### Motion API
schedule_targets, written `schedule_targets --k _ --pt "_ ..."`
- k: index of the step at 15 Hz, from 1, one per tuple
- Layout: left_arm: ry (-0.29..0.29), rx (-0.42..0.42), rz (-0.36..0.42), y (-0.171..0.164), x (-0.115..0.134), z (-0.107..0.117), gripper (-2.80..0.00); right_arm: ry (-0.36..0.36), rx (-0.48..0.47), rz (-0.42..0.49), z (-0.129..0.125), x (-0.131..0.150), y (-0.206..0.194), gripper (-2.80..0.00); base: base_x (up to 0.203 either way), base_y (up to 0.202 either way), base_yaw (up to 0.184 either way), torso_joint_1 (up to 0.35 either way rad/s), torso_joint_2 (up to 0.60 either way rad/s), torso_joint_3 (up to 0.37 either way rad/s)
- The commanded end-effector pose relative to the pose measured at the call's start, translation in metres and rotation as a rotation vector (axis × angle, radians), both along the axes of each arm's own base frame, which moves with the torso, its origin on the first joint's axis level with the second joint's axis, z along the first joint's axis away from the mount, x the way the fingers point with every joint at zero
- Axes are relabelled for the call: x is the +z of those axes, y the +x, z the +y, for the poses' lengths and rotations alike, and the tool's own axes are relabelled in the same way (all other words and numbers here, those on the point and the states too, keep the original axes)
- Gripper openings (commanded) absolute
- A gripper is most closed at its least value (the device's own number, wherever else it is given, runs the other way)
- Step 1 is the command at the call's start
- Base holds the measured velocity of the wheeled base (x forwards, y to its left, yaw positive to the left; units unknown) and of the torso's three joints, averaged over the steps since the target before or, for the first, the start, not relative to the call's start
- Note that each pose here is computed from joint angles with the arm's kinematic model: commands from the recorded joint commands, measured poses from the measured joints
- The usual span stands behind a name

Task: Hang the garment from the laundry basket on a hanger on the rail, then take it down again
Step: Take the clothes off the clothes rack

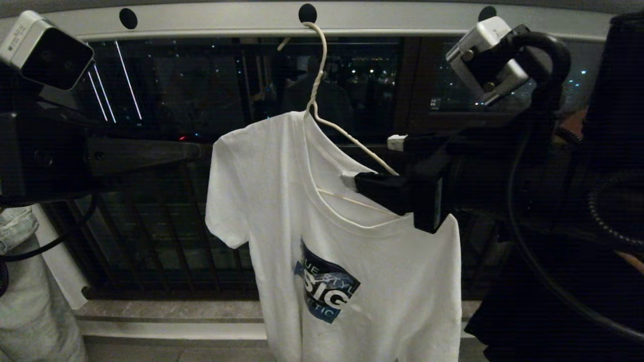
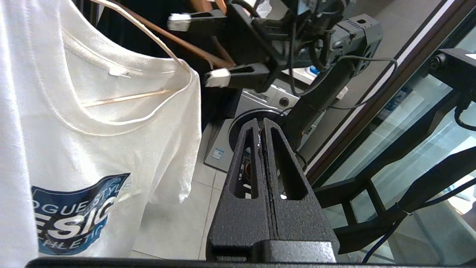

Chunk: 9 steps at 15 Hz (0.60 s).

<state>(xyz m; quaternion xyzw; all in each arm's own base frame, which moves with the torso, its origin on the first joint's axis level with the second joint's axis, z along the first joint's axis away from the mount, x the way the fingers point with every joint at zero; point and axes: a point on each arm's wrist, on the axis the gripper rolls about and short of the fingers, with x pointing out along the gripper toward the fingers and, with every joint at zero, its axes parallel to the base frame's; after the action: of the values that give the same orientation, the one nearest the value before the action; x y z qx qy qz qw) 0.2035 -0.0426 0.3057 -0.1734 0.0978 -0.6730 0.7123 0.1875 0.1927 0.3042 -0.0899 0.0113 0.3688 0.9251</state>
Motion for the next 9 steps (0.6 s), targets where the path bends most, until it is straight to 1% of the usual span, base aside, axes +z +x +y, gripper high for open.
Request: schedule_targets --k 1,3,6,7,9 --pt "0.003 -0.008 -0.003 -0.002 0.001 0.000 -2.80 -0.012 -0.012 0.002 0.006 -0.002 0.015 0.00 0.000 0.000 0.000 0.000 0.00 0.000" --pt "0.003 -0.008 -0.006 -0.002 0.001 0.000 -2.80 -0.027 0.002 -0.001 0.006 -0.004 0.022 0.00 0.000 0.000 0.000 0.000 0.00 0.000" --pt "0.002 -0.007 -0.008 -0.002 0.001 0.000 -2.80 -0.027 -0.016 0.000 0.008 -0.005 0.038 0.00 0.000 0.000 0.000 0.000 0.00 0.000" --pt "0.002 -0.006 -0.011 -0.003 0.002 0.001 -2.80 -0.023 -0.017 -0.004 0.008 -0.003 0.043 -2.80 0.000 0.000 0.000 0.000 0.00 0.000" --pt "0.001 0.001 -0.020 -0.006 0.004 0.002 -2.80 -0.020 -0.005 -0.004 0.009 -0.002 0.050 -2.80 0.000 0.000 0.000 0.000 0.00 0.000"
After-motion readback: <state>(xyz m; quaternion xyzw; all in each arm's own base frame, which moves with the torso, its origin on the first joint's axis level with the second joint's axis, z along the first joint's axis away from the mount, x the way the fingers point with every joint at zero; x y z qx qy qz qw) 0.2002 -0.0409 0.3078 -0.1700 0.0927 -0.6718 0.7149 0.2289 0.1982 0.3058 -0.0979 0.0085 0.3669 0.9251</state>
